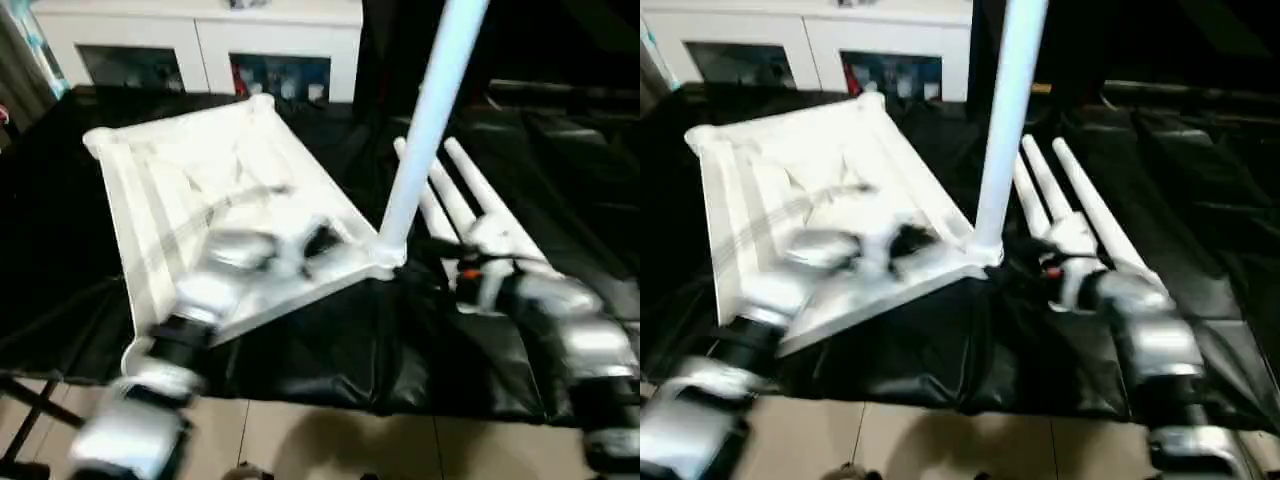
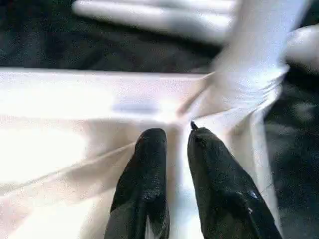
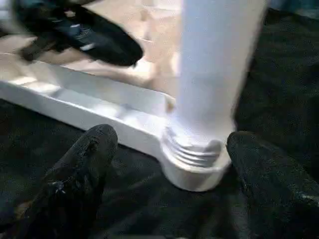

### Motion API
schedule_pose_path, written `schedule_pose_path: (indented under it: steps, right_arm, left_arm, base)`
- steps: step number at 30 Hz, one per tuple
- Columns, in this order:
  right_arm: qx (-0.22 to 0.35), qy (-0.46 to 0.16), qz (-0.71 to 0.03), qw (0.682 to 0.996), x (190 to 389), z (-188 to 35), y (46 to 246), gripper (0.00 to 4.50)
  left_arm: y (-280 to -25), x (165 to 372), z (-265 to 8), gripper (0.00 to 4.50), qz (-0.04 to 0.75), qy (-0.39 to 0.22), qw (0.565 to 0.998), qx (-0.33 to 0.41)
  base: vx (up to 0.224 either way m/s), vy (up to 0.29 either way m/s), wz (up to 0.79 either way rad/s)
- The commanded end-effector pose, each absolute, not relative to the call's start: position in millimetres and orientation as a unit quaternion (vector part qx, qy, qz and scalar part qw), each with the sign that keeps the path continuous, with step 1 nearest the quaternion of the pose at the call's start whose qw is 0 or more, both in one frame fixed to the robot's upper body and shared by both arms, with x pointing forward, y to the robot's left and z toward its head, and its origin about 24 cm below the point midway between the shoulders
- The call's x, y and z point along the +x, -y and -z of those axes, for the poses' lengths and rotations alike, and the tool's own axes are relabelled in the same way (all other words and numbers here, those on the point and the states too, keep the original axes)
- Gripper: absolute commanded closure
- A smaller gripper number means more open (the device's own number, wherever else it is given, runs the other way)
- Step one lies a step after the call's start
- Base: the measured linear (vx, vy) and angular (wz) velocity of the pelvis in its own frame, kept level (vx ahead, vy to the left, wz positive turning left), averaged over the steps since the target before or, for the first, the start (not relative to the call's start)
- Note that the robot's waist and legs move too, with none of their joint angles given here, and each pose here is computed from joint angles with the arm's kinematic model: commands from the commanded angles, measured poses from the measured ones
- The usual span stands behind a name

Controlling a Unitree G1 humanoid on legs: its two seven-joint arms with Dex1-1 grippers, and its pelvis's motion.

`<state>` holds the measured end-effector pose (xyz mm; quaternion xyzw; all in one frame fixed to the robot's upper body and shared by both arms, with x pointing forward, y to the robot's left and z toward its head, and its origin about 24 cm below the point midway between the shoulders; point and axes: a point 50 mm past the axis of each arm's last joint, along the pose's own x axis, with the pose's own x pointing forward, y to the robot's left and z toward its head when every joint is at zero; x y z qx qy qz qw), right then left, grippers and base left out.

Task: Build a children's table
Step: Rotate leg to tighten, then rotate table base

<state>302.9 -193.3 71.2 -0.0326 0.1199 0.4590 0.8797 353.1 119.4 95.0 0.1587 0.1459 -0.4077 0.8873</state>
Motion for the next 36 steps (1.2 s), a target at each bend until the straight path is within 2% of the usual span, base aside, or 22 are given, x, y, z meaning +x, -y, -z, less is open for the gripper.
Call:
schedule_pose_path:
  steps: [1,3,5,9,11,14,15,18,20,23,25,27,30,32,36]
  right_arm:
    - [-0.028,-0.123,-0.487,0.864,298.8,-72,185.5,0.5]
    - [-0.026,-0.133,-0.527,0.839,291.4,-71,171.9,0.5]
    - [-0.019,-0.138,-0.541,0.829,288.6,-71,165.9,0.5]
    - [-0.014,-0.145,-0.554,0.819,286.4,-71,160.8,0.5]
    - [-0.015,-0.159,-0.551,0.819,289.4,-66,155.4,0.78]
    - [-0.018,-0.167,-0.542,0.823,292.3,-62,153.1,0.88]
    - [-0.027,-0.18,-0.532,0.827,294.4,-58,150.6,1.05]
    - [-0.038,-0.19,-0.531,0.825,294.6,-54,145.0,1.27]
    - [-0.038,-0.192,-0.53,0.825,295.0,-53,142.4,1.49]
    - [-0.044,-0.192,-0.528,0.826,296.7,-49,135.0,1.69]
    - [-0.047,-0.191,-0.525,0.828,298.0,-47,133.2,1.86]
    - [-0.055,-0.191,-0.497,0.845,305.3,-43,131.7,2.07]
    - [-0.059,-0.192,-0.473,0.858,311.4,-40,130.1,2.18]
    - [-0.068,-0.194,-0.448,0.87,317.8,-37,127.6,2.44]
    - [-0.067,-0.214,-0.406,0.886,327.8,-28,123.5,2.63]
  left_arm:
    - [-123,358,-111,3.57,0.403,-0.126,0.892,0.164]
    - [-151,365,-126,3.57,0.361,-0.129,0.904,0.19]
    - [-170,368,-137,3.57,0.331,-0.134,0.913,0.198]
    - [-207,368,-151,3.57,0.272,-0.156,0.919,0.239]
    - [-238,364,-151,3.42,0.216,-0.194,0.915,0.28]
    - [-248,362,-149,3.42,0.197,-0.207,0.914,0.287]
    - [-256,359,-145,3.76,0.179,-0.227,0.911,0.295]
    - [-270,355,-138,3.83,0.139,-0.259,0.902,0.316]
    - [-274,354,-135,4.18,0.126,-0.269,0.899,0.322]
    - [-283,349,-123,4.23,0.107,-0.301,0.876,0.363]
    - [-282,347,-116,4.44,0.115,-0.315,0.868,0.366]
    - [-272,342,-101,4.5,0.168,-0.336,0.853,0.363]
    - [-264,340,-94,4.5,0.2,-0.344,0.844,0.36]
    - [-256,336,-86,4.5,0.236,-0.357,0.829,0.361]
    - [-243,321,-67,4.5,0.333,-0.393,0.766,0.385]
  base:
    - [0.0,0.0,0.0]
    - [0.0,0.0,0.0]
    - [0.0,0.0,0.0]
    - [0.0,0.0,0.0]
    - [0.0,0.0,0.0]
    - [0.0,0.0,0.0]
    - [0.0,0.0,0.0]
    - [0.0,0.0,0.0]
    - [0.0,0.0,0.0]
    - [0.0,0.0,0.0]
    - [0.0,0.0,0.0]
    - [0.0,0.0,0.0]
    - [0.0,0.0,0.0]
    - [0.0,0.0,0.0]
    - [0.0,0.0,0.0]
